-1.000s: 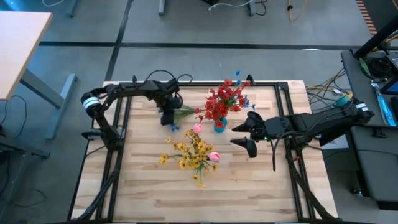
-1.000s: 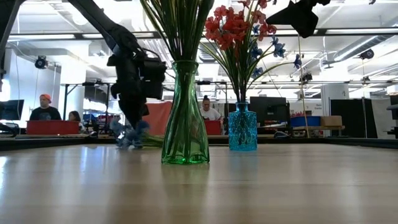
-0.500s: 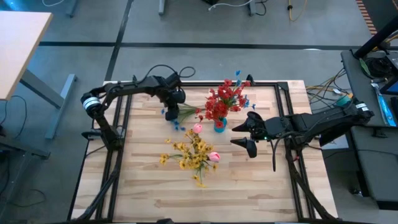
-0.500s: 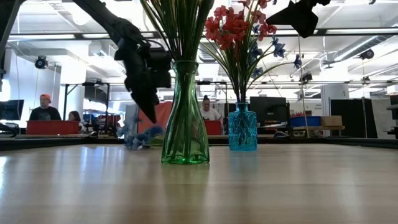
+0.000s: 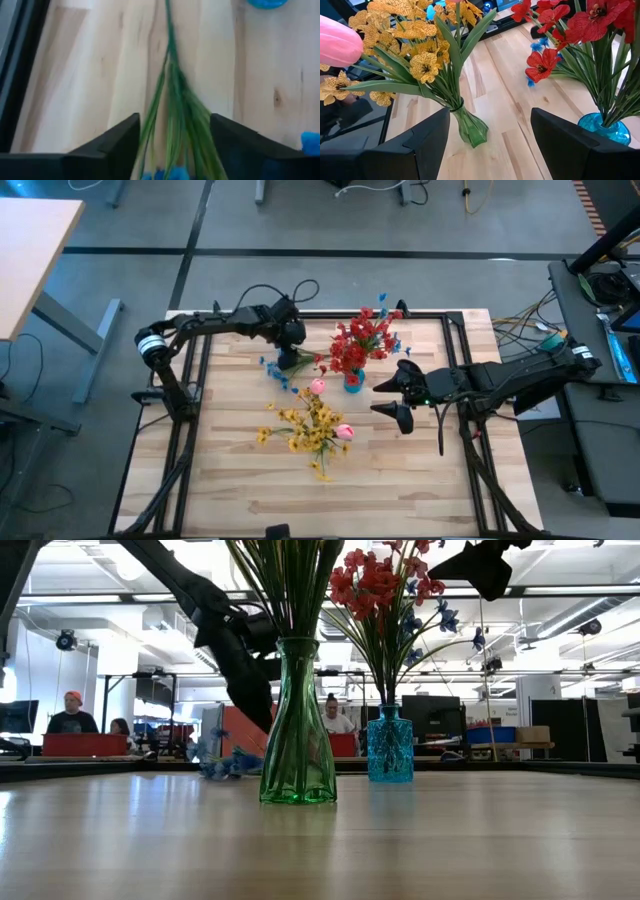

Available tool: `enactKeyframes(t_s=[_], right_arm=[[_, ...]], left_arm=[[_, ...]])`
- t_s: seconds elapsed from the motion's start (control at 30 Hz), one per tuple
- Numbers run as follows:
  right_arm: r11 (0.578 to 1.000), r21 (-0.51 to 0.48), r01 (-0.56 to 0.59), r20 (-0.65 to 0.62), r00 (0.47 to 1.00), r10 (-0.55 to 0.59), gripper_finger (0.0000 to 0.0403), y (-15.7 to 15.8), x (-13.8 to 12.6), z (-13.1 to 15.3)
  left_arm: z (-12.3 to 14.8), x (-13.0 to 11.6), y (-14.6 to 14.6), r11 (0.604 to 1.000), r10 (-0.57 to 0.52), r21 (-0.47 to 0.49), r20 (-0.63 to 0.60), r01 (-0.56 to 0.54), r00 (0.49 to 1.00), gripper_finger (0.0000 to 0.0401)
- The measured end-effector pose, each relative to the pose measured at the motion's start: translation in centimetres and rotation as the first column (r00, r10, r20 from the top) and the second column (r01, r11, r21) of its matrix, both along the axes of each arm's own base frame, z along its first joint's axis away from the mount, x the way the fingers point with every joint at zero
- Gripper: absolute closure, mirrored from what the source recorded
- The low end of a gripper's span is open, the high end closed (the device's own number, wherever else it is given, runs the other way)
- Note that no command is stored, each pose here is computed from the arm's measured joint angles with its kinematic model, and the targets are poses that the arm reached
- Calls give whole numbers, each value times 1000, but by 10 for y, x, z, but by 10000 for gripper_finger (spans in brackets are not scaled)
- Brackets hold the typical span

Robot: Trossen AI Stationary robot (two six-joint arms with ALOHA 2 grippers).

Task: Sort flowers into vase by color
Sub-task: Put the blue flowers into the blue flower vase

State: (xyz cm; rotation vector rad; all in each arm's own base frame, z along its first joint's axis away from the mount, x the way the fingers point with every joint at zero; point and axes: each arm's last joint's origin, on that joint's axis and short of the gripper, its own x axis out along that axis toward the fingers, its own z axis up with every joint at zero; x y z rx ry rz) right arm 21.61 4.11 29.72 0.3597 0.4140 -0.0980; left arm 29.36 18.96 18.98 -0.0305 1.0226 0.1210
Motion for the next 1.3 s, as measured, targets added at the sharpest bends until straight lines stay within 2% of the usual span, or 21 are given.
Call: enactKeyframes(t_s=[0.13, 0.23, 0.4, 0.53, 0.8, 1.0, 1.3], right_arm=[[1000, 2, -4, 0, 1000, 4, 133, 0, 0, 0], [1000, 2, -4, 2, 1000, 4, 133, 0, 0, 0], [1000, 4, -4, 6, 1000, 4, 133, 0, 0, 1], [1000, 5, -6, 5, 1000, 6, 133, 0, 0, 1], [1000, 6, -6, 5, 1000, 6, 133, 0, 0, 1], [1000, 7, -5, 6, 1000, 5, 133, 0, 0, 1], [1000, 7, -5, 6, 1000, 5, 133, 0, 0, 1]], left_arm=[[-8, 12, -10, 999, -20, 42, 4, 20, 1000, 133], [-10, 22, -16, 994, -30, 102, 18, 28, 999, 118], [-22, 27, -18, 992, -39, 123, -25, 41, 999, 115], [-34, 29, -11, 989, 8, 147, -50, -1, 999, 117], [-58, 34, -8, 989, 14, 149, -98, 1, 995, 139], [-61, 35, -8, 990, 16, 142, -105, -1, 994, 197], [-51, 27, -10, 988, 27, 154, -133, -6, 991, 359]])
